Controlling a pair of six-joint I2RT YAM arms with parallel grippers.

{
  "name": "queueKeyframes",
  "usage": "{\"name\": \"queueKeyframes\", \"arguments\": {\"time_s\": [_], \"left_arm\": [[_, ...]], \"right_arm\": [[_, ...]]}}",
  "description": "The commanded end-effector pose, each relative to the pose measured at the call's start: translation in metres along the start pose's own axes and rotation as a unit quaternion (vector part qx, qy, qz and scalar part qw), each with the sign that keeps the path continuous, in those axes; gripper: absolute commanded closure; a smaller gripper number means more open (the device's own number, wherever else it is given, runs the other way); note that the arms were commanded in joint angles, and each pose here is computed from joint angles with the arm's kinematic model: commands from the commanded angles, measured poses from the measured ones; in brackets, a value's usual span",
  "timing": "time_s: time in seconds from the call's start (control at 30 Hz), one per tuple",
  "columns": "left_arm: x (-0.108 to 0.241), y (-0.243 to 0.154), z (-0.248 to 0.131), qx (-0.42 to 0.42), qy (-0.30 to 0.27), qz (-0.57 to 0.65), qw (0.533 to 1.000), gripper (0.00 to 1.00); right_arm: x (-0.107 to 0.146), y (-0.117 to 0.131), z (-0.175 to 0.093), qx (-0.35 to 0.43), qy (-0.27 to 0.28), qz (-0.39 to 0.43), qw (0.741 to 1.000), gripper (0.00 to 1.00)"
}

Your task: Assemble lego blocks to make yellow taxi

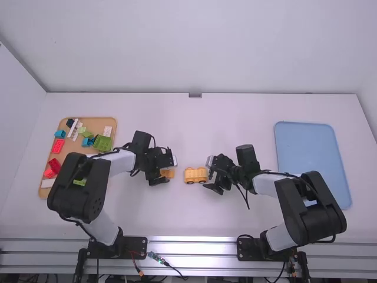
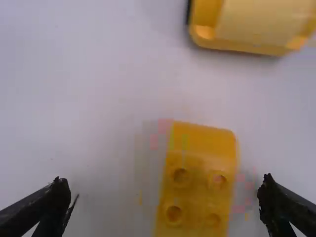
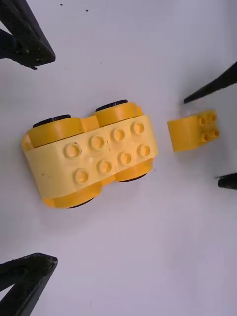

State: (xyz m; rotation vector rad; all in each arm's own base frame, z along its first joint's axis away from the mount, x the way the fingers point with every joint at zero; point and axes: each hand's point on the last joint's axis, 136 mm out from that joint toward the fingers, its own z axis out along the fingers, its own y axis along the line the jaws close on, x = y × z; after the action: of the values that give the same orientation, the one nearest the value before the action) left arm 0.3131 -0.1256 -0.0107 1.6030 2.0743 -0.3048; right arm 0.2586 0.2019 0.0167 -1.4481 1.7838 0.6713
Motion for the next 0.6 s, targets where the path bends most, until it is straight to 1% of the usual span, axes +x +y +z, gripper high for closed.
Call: {"name": "queueKeyframes", "arguments": {"time_s": [0.0,0.07,0.13,0.2,0.27,0.3,0.33,0.37,0.47,0.5,0.53,0.57], "left_arm": [[0.004,-0.001,0.003,0.0,0.001,-0.042,0.999,0.01],[0.002,0.005,0.003,-0.012,-0.003,-0.038,0.999,0.01],[0.013,0.007,0.002,-0.022,0.027,-0.048,0.998,0.01],[0.016,0.001,0.002,-0.011,0.035,-0.05,0.998,0.01],[0.016,-0.009,0.002,0.011,0.032,-0.025,0.999,0.01],[0.015,-0.015,0.002,0.025,0.025,0.006,0.999,0.01],[0.009,-0.02,0.002,0.038,0.006,0.037,0.999,0.01],[0.007,-0.02,0.002,0.04,-0.003,0.047,0.998,0.01],[0.003,-0.011,-0.002,0.029,-0.031,0.041,0.998,0.01],[0.002,-0.008,-0.007,0.031,-0.054,0.036,0.997,0.01],[0.002,-0.008,-0.007,0.031,-0.057,0.036,0.997,0.01],[0.001,-0.008,-0.012,0.036,-0.08,0.043,0.995,0.01]], "right_arm": [[-0.005,0.001,-0.003,0.001,-0.008,-0.004,1.0,0.01],[-0.005,0.001,-0.003,0.001,-0.008,-0.005,1.0,0.01],[-0.005,0.002,-0.003,0.0,-0.008,-0.006,1.0,0.01],[-0.005,0.001,-0.003,0.0,-0.009,-0.006,1.0,0.01],[-0.006,0.002,-0.003,0.0,-0.01,-0.007,1.0,0.01],[-0.007,0.002,-0.002,-0.001,-0.011,-0.008,1.0,0.01],[-0.006,0.002,-0.003,-0.001,-0.01,-0.008,1.0,0.01],[-0.006,0.001,-0.003,0.0,-0.01,-0.007,1.0,0.01],[-0.006,0.002,-0.003,-0.001,-0.011,-0.005,1.0,0.01],[-0.006,0.002,-0.003,-0.001,-0.011,-0.005,1.0,0.01],[-0.006,0.002,-0.003,-0.001,-0.011,-0.005,1.0,0.01],[-0.007,0.002,-0.003,-0.002,-0.011,-0.005,1.0,0.01]]}}
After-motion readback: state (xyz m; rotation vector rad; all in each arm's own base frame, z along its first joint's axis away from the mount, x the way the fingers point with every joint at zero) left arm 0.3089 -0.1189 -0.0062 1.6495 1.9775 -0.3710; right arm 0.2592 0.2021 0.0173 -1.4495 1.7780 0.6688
